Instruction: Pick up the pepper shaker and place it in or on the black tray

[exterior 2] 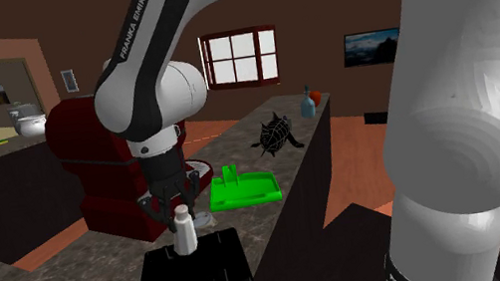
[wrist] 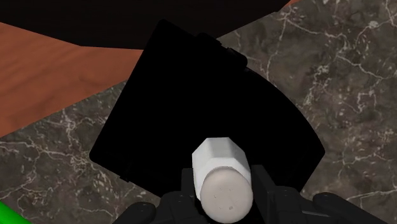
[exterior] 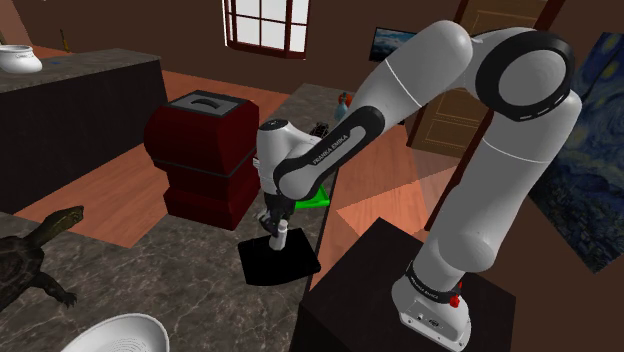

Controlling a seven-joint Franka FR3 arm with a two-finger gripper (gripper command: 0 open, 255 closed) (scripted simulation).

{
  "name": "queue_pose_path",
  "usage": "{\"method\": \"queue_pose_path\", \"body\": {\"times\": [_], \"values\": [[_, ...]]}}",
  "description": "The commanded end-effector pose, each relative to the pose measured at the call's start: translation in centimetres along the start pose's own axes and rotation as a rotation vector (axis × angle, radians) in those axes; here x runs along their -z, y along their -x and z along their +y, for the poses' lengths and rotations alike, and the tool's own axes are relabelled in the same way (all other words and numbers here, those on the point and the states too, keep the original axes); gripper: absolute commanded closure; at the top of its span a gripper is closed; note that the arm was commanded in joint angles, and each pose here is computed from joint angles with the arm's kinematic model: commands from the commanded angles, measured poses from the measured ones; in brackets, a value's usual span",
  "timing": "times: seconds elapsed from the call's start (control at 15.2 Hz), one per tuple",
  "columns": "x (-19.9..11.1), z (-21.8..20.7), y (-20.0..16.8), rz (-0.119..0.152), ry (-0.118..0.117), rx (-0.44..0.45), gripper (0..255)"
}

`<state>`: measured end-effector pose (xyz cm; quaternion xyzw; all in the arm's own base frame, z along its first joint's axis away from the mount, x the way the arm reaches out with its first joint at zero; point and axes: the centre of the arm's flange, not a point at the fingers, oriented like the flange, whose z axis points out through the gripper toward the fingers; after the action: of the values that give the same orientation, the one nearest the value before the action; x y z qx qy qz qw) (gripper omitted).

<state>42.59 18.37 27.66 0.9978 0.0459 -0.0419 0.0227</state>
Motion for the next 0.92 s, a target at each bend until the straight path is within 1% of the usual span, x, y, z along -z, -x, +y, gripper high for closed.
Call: {"method": "queue_pose_path", "body": {"times": [0.0, 0.2, 0.26, 0.59, 0.86], "values": [[0.0, 0.0, 0.0, 0.0, 0.0, 0.0, 255], [0.0, 0.0, 0.0, 0.0, 0.0, 0.0, 255], [0.0, 0.0, 0.0, 0.0, 0.0, 0.0, 0], [0.0, 0.0, 0.0, 0.0, 0.0, 0.0, 0], [5.0, 0.0, 0.0, 0.0, 0.0, 0.0, 0]]}}
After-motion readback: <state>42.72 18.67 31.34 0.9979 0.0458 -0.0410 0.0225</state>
